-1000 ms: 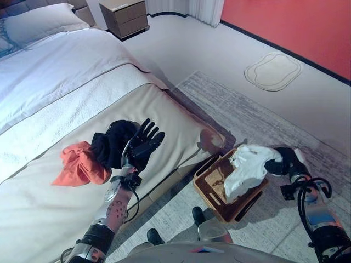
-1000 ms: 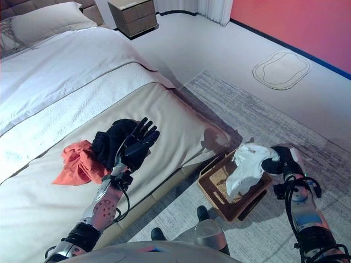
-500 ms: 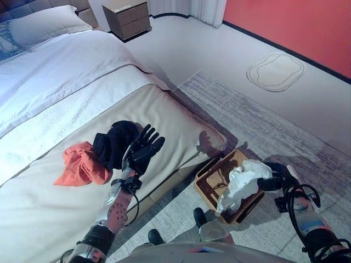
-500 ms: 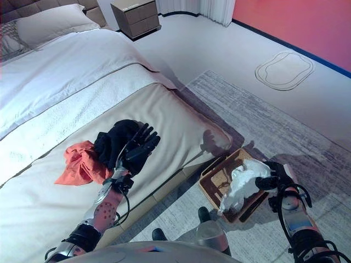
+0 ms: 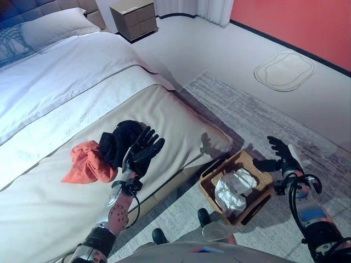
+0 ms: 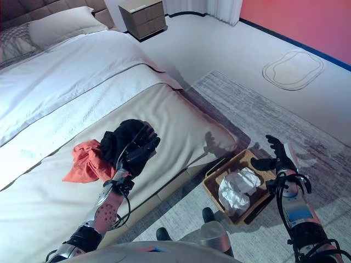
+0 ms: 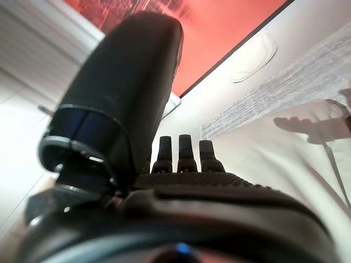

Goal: Pick up the clothes from the bed and place them into the basket

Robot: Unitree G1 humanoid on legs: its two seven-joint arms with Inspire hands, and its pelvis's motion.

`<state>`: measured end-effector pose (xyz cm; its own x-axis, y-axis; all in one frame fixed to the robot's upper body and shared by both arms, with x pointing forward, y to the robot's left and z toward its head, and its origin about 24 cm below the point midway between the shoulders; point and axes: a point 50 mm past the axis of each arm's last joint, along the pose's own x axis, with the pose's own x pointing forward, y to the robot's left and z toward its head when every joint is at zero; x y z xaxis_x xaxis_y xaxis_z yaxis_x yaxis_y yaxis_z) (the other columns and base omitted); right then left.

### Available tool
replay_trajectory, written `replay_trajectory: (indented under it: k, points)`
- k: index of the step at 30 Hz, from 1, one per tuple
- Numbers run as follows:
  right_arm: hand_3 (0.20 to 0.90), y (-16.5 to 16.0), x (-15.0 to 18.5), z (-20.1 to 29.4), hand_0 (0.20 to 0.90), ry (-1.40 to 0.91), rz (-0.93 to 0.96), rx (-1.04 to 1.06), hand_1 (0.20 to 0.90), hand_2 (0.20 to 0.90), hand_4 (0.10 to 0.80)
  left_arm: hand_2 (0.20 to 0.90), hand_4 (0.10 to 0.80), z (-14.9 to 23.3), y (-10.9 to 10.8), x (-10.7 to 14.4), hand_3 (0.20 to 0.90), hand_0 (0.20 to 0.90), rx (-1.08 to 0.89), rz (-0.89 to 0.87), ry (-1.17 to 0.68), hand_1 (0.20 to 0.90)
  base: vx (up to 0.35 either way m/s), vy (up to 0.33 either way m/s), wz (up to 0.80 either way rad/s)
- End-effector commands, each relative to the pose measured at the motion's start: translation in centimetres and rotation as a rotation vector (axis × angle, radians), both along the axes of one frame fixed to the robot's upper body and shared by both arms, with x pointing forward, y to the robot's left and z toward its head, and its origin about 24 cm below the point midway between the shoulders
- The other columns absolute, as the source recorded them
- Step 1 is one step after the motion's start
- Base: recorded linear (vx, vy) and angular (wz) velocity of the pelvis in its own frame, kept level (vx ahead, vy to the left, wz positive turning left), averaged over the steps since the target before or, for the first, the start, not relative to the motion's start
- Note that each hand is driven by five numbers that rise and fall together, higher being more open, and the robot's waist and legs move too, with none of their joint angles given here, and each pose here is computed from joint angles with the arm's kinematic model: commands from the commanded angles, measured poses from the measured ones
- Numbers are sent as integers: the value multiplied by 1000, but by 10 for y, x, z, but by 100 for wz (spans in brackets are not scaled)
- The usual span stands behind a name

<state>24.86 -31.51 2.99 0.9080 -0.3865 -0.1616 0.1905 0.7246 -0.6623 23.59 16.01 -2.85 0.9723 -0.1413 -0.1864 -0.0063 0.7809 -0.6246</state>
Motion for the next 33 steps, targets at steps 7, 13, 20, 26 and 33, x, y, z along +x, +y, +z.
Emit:
replay_trajectory:
  k: [7, 13, 20, 26, 33]
  points:
    - [900, 36, 88, 170, 900, -535, 158, -302, 900, 900, 800, 900, 800, 37, 12, 20, 900, 900, 222, -64, -243, 900, 43, -9, 39]
    - [900, 52, 110, 206, 900, -543, 256, -320, 900, 900, 800, 900, 800, 38, 26, 16, 900, 900, 302, -114, -282, 900, -27, 19, 59]
    - [900, 65, 128, 241, 900, -601, 233, -343, 900, 900, 800, 900, 800, 41, 22, 14, 900, 900, 322, -165, -339, 900, -117, 50, 55]
    - [900, 68, 136, 257, 900, -563, 168, -426, 900, 900, 800, 900, 800, 45, 22, 12, 900, 900, 317, -180, -369, 900, -56, 3, 42]
    - [900, 57, 143, 248, 900, -412, 106, -531, 900, 900, 800, 900, 800, 46, 22, 4, 900, 900, 282, -174, -369, 900, 25, 7, 30]
